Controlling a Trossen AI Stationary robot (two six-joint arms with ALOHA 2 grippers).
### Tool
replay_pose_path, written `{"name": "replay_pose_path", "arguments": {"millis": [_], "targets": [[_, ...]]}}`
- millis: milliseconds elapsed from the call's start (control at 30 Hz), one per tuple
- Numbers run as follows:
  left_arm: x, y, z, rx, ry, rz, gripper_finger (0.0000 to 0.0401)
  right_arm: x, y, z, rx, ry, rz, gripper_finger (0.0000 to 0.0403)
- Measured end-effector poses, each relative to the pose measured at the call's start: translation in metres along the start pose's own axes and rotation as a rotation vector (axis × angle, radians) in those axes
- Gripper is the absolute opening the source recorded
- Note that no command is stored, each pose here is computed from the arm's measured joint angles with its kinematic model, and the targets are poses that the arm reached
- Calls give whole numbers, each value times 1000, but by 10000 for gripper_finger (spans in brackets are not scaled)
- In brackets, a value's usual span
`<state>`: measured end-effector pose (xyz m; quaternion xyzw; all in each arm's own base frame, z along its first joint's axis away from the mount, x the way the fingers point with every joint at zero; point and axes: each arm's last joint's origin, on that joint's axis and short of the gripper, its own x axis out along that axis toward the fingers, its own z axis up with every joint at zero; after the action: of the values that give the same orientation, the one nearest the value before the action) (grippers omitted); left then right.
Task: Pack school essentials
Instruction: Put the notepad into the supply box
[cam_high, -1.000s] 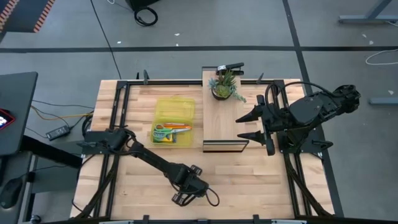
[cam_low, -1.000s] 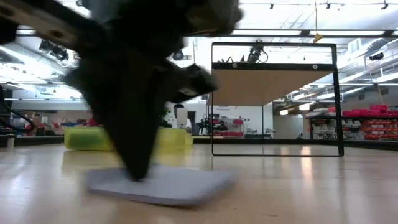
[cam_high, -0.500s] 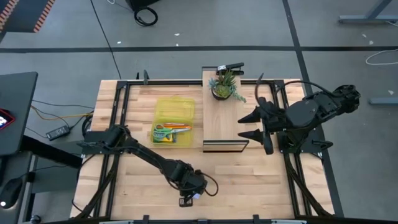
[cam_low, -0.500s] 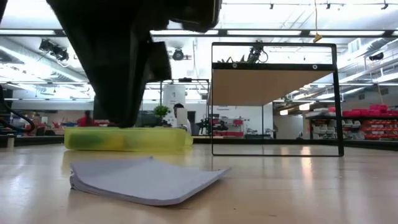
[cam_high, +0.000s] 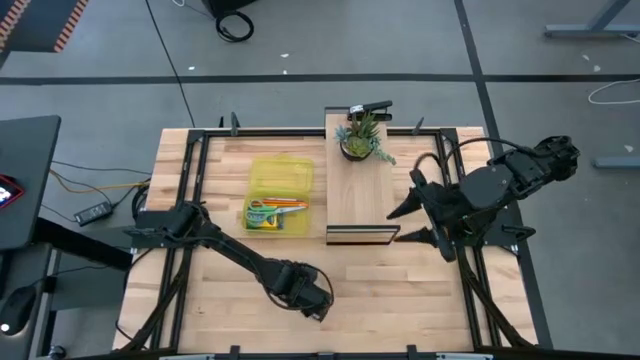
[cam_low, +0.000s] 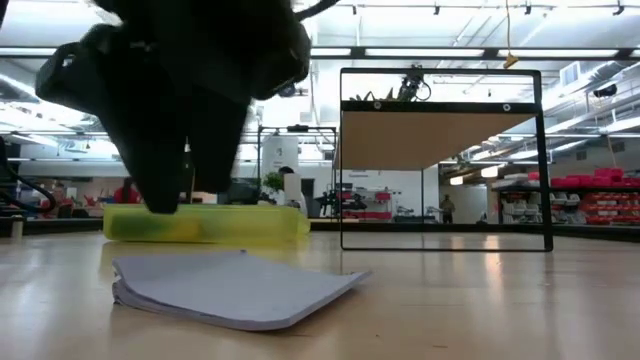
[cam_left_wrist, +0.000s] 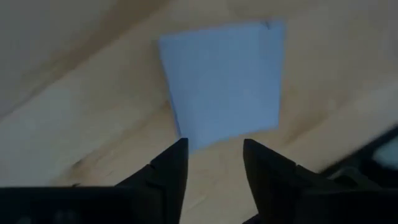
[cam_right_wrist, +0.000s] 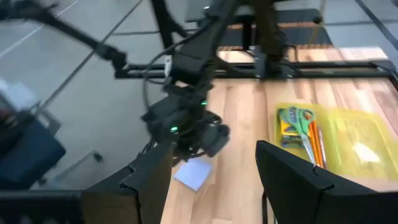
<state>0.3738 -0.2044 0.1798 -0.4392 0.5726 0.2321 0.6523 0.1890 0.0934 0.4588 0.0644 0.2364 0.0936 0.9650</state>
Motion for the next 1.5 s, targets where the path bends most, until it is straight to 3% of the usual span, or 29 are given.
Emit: {"name": "replay_pose_path", "arguments": {"millis": [133, 233, 500, 967, 1100, 1500], "targets": [[-1, 2, 11, -178, -19, 12, 184, -1, 6, -2, -99, 13, 57, 237], [-1, 4, 15, -241, -31, 25, 186, -2, 9, -3, -161, 16, 82, 237], [8, 6, 16, -263, -62, 47, 172, -3, 13, -4, -198, 32, 162, 237], [36, 4, 16, -270, -45, 56, 170, -3, 13, -5, -211, 41, 178, 237], [37, 5, 15, -284, -46, 65, 148, -3, 13, -5, -222, 40, 178, 237], [37, 2, 14, -288, -40, 56, 31, -3, 13, -6, -230, 50, 180, 237]]}}
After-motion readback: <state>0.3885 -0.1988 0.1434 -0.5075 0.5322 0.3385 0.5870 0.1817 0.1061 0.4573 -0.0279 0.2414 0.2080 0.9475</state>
